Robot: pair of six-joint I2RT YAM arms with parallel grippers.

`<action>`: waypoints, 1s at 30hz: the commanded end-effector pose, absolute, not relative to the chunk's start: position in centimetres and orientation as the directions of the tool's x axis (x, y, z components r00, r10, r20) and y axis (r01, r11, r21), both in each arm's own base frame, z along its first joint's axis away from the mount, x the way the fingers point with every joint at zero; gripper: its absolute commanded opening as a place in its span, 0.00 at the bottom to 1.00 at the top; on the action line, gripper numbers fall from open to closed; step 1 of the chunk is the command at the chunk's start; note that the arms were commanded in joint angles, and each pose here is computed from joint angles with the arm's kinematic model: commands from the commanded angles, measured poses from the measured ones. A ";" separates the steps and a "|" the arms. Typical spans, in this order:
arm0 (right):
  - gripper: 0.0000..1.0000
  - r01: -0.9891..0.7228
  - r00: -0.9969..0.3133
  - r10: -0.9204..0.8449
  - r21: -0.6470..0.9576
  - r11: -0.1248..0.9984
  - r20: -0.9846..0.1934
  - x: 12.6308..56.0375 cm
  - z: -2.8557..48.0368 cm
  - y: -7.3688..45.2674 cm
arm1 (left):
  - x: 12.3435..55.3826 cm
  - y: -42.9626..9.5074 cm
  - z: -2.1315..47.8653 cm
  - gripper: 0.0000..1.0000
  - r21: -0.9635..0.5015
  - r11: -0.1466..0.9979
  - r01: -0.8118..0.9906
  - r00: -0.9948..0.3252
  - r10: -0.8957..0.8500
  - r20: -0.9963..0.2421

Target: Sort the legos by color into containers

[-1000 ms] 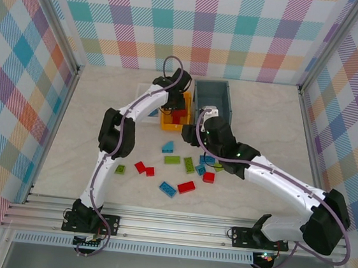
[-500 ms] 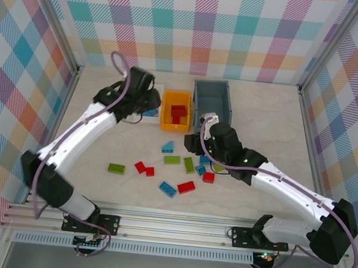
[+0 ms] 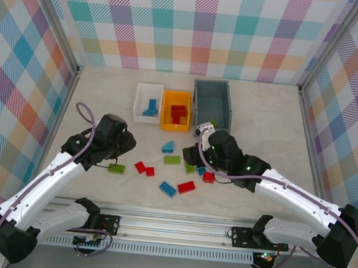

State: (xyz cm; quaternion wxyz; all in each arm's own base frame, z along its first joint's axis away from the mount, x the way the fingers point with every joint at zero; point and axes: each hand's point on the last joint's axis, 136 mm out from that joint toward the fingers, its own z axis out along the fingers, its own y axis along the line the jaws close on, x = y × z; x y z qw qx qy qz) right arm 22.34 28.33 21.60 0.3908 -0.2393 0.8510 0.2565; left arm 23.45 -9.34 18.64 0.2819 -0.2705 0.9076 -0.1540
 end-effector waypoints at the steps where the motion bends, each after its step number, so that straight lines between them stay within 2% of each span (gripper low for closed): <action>1: 0.56 -0.663 -0.559 -0.296 0.204 0.720 -0.775 21.2 21.2 29.7 | 21.8 -8.3 18.1 0.49 -0.430 0.775 -0.463 -0.670 -0.624 -0.403; 5: 0.62 -0.798 -0.511 -0.455 0.205 0.567 -0.729 18.6 18.8 35.6 | 20.1 -4.7 20.4 0.49 -0.465 0.716 -0.520 -0.534 -0.698 -0.478; 8: 0.67 -0.890 -0.419 -0.585 0.184 0.418 -0.695 16.5 16.8 40.8 | 18.3 -2.0 22.2 0.48 -0.501 0.666 -0.552 -0.426 -0.742 -0.517; 12: 0.72 -0.946 -0.316 -0.693 0.166 0.277 -0.647 15.3 13.5 47.0 | 16.1 0.3 23.4 0.48 -0.515 0.632 -0.579 -0.358 -0.765 -0.536; 18: 0.79 -0.970 -0.236 -0.760 0.096 0.225 -0.606 17.3 8.3 51.9 | 14.0 2.1 24.2 0.47 -0.577 0.584 -0.570 -0.278 -0.799 -0.533; 25: 0.82 -0.958 -0.222 -0.813 -0.036 0.286 -0.538 21.2 3.9 54.4 | 13.5 2.1 24.4 0.47 -0.578 0.591 -0.563 -0.289 -0.796 -0.532; 28: 0.76 -0.961 -0.232 -0.821 -0.010 0.277 -0.521 21.2 3.0 55.3 | 13.5 2.2 24.5 0.47 -0.577 0.592 -0.563 -0.289 -0.795 -0.533; 30: 0.66 -0.962 -0.241 -0.827 0.011 0.274 -0.508 21.0 2.5 55.8 | 13.5 2.2 24.6 0.47 -0.580 0.592 -0.560 -0.287 -0.795 -0.535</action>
